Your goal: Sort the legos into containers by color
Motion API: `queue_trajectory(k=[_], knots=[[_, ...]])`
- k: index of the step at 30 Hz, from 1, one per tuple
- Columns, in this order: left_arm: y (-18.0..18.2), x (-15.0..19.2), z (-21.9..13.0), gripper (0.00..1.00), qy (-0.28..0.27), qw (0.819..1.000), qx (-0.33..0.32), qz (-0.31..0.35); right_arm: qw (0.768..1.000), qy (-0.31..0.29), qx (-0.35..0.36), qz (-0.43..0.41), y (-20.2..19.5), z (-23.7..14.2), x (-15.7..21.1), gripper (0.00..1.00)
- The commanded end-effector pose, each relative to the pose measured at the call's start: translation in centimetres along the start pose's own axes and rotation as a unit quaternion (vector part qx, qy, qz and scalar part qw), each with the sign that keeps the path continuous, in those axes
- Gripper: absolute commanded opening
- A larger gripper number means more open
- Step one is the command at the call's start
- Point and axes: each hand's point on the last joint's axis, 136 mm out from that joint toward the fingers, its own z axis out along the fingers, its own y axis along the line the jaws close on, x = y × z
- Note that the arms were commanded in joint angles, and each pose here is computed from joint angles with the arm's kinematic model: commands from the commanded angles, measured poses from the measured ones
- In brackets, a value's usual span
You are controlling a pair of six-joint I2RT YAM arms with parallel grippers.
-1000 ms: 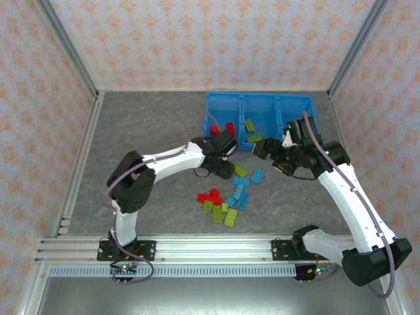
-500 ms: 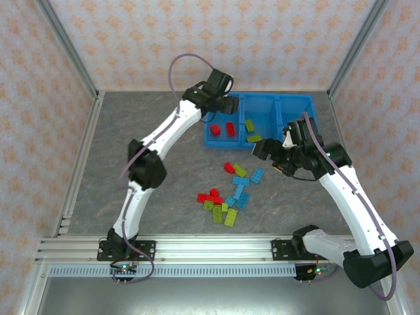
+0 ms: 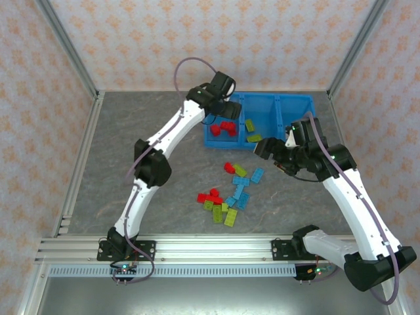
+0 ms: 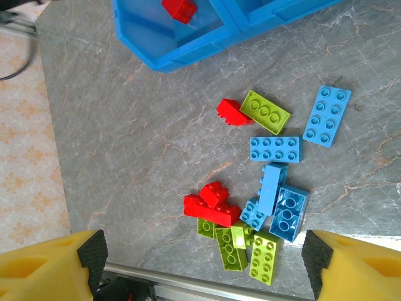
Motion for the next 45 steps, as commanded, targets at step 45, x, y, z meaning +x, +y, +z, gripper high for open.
queue_trajectory(k=[45], knots=[[3.0, 20.7, -25.3, 1.0, -0.146, 0.972, 0.095, 0.156, 0.931, 0.204, 0.246, -0.174, -9.8, 25.6, 3.7, 0.57]])
